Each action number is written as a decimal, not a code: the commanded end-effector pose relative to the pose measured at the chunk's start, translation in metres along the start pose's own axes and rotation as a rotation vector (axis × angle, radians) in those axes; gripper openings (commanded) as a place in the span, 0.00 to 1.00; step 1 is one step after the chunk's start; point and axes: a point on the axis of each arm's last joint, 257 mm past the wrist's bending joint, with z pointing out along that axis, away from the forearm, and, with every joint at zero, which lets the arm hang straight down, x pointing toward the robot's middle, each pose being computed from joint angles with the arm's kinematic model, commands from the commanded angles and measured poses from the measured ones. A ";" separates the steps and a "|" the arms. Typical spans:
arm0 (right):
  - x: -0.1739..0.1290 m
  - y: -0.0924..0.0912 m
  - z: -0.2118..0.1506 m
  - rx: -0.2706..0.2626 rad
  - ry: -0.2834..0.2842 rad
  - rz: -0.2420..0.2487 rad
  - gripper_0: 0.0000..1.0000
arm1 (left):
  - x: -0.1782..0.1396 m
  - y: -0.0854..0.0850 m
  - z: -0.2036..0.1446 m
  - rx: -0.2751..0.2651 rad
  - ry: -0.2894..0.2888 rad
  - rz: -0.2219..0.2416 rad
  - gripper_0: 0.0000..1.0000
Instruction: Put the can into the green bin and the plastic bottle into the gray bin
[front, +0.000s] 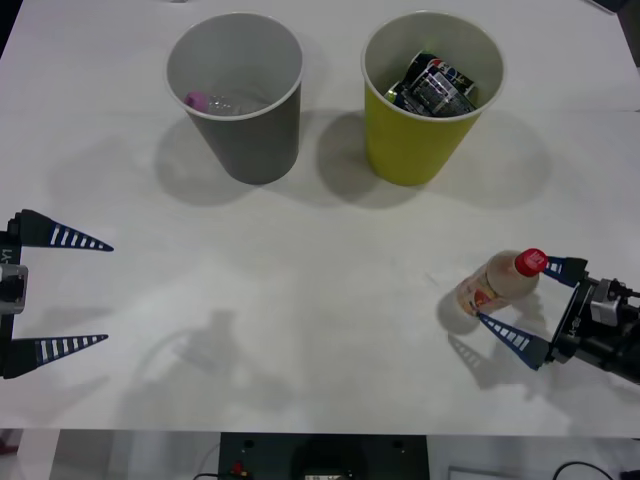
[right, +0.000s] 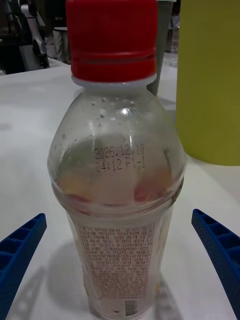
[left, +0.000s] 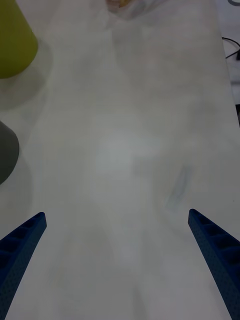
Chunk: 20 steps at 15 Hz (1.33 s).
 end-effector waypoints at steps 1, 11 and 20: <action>-0.001 0.004 0.013 0.006 -0.016 0.007 1.00 | 0.000 0.000 0.000 0.000 0.000 0.000 0.98; 0.001 0.009 0.020 -0.008 -0.015 0.006 0.00 | 0.000 0.000 0.000 0.000 0.000 0.000 0.98; -0.009 0.009 0.018 -0.065 0.007 -0.039 0.00 | 0.000 0.000 0.000 0.000 0.000 0.000 0.98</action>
